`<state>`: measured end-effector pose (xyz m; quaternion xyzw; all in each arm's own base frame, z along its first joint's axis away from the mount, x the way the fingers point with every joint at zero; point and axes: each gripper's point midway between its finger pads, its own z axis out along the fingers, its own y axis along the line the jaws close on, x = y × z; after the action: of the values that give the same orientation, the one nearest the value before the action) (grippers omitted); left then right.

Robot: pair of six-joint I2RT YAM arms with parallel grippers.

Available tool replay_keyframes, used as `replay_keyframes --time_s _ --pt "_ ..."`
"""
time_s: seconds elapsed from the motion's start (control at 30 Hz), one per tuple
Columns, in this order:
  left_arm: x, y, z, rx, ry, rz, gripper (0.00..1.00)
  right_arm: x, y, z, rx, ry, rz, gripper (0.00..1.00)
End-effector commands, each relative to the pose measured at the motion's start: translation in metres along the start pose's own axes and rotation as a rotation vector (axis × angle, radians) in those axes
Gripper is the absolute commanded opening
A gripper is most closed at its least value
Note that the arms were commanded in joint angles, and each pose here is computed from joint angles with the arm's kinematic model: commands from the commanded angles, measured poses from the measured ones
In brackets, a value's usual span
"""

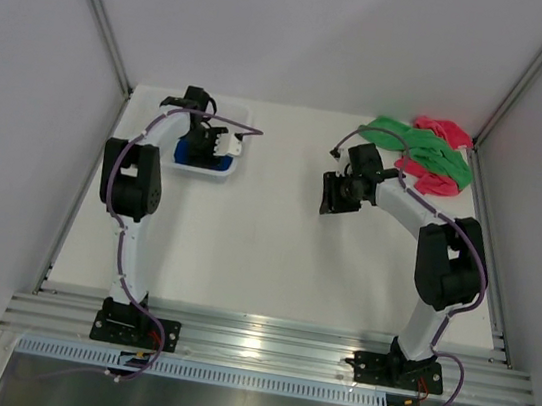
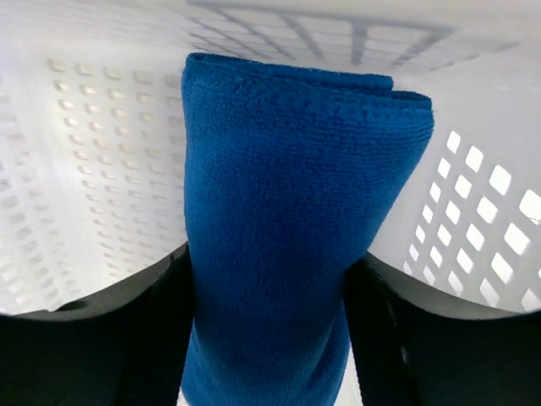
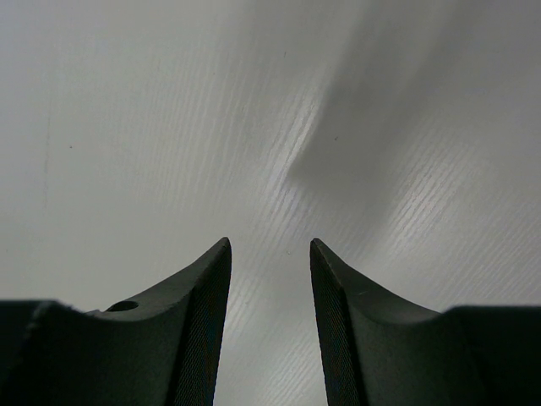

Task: Roll the towels
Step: Place the rolled towel into the container

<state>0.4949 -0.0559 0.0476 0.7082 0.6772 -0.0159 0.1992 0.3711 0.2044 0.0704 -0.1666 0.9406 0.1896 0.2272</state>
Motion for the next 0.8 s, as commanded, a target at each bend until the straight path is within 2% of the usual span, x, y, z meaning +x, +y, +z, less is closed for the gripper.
replay_keyframes --time_s 0.0,0.27,0.77 --pt "-0.018 0.010 -0.016 -0.024 -0.066 0.008 0.68 -0.015 0.003 -0.002 0.006 -0.028 -0.019 0.46" --pt "-0.021 -0.005 -0.025 0.023 -0.065 0.060 0.73 -0.014 0.002 0.000 0.002 -0.017 -0.028 0.46" --pt "-0.030 0.007 -0.049 -0.031 -0.079 0.087 0.79 -0.019 0.002 0.006 -0.010 -0.007 -0.045 0.46"
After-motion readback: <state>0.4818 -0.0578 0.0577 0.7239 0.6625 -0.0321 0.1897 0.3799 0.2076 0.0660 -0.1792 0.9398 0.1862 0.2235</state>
